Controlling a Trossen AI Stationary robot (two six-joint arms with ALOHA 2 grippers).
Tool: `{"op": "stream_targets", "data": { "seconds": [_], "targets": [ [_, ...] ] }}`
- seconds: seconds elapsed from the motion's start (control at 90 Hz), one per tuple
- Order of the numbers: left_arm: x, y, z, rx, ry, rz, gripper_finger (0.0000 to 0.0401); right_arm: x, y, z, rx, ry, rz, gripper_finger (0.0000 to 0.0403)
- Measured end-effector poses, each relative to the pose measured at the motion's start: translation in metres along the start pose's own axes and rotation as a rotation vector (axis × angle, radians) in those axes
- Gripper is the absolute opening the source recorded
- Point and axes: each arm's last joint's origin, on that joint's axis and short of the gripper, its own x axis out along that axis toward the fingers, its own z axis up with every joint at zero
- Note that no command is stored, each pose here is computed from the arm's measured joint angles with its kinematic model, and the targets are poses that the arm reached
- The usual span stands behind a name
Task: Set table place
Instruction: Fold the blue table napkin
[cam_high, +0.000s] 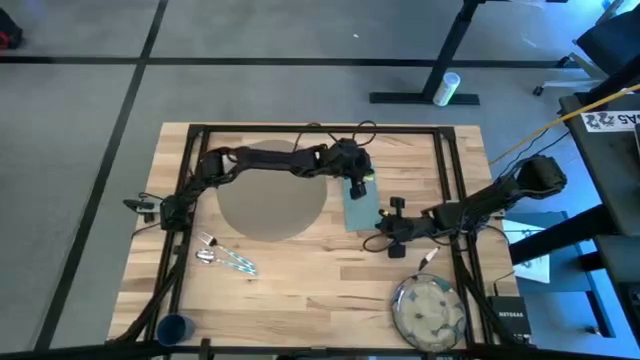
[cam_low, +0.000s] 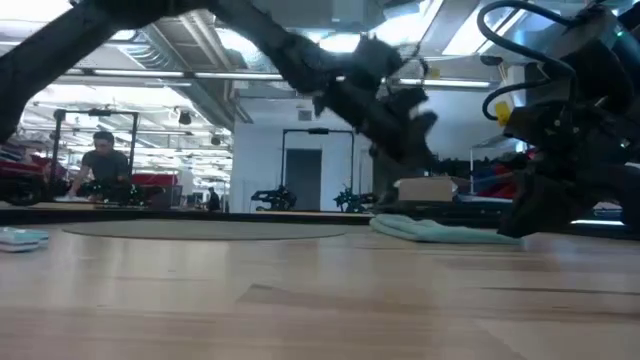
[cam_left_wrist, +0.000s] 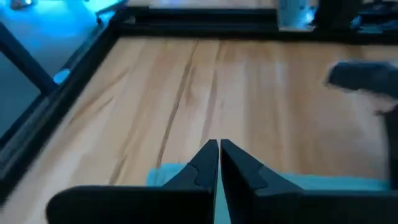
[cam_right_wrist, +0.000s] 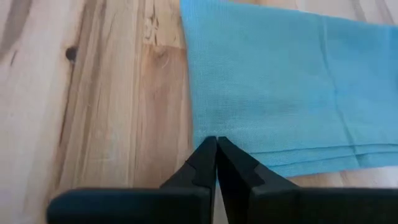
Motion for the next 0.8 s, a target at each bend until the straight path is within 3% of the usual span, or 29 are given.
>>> {"op": "stream_targets", "data": {
  "seconds": [0.133, 0.356, 0.8],
  "targets": [
    [-0.015, -0.018, 0.003, 0.070, 0.116, -0.030, 0.0000, 0.000, 0.000, 0.006, 0.003, -0.058, -0.001, 0.0000],
    [-0.017, -0.051, -0.019, 0.114, 0.276, -0.078, 0.0000, -0.002, 0.000, 0.021, -0.033, -0.107, -0.026, 0.0000],
    [-0.037, -0.076, -0.046, 0.167, 0.473, -0.073, 0.0000, -0.012, -0.003, 0.030, -0.073, -0.107, -0.026, 0.0000]
  ]
}}
